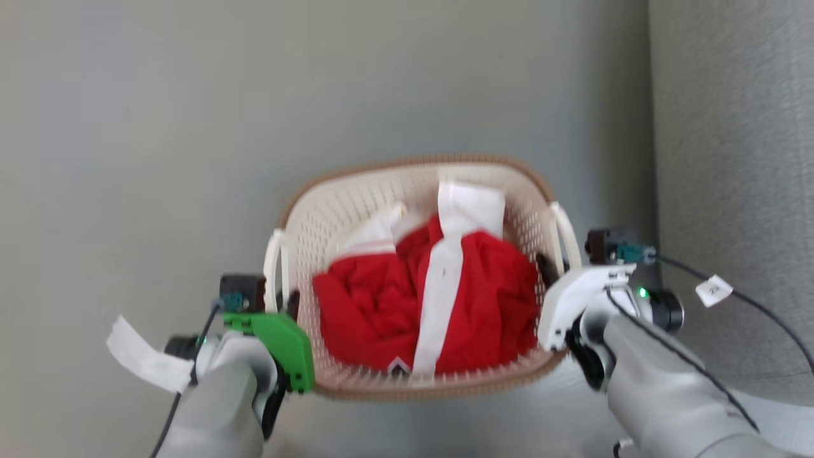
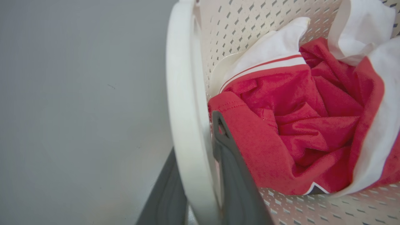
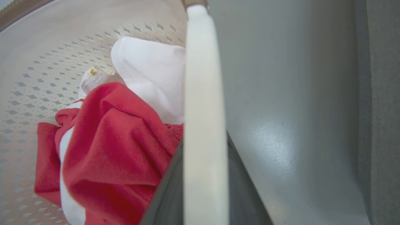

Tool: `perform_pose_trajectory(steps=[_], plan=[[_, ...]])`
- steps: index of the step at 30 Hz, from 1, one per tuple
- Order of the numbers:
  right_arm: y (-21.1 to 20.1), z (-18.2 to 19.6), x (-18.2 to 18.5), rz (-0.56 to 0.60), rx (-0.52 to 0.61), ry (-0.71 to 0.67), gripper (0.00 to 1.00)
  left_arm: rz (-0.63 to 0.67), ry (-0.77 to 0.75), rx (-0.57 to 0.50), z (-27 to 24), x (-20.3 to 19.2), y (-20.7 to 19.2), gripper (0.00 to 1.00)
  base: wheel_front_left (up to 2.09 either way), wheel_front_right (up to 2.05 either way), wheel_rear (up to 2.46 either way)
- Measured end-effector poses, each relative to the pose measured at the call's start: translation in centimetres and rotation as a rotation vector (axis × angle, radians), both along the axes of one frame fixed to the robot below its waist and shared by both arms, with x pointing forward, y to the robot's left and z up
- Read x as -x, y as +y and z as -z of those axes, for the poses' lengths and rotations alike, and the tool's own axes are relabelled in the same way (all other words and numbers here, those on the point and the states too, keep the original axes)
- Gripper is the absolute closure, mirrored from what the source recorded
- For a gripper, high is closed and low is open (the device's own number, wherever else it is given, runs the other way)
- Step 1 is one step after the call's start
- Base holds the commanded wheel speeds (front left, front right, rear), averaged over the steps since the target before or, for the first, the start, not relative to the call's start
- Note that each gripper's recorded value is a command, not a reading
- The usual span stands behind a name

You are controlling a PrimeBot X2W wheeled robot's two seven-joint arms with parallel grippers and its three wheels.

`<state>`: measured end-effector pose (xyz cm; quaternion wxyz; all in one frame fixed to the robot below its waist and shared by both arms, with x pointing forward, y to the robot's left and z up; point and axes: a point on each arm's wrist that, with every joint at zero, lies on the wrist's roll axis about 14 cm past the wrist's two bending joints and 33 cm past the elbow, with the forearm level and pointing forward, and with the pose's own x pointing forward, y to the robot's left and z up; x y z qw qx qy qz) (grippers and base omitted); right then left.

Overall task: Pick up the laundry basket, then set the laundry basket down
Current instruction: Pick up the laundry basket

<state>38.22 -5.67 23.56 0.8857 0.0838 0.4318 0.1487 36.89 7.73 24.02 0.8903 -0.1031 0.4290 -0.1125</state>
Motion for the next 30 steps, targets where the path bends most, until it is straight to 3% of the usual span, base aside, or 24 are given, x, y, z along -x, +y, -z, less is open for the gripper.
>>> perform_pose_trajectory(steps=[19,30], plan=[[-0.1,-3.0,7.3,-0.032,0.011,0.101,1.0,0.053,0.062,0.012,-2.7,6.6,-0.8,1.0,0.0,0.0,0.0],[-0.3,-4.6,10.6,-0.017,0.012,0.092,1.0,0.076,0.034,0.009,-4.2,9.0,-1.1,1.0,0.0,0.0,0.0]])
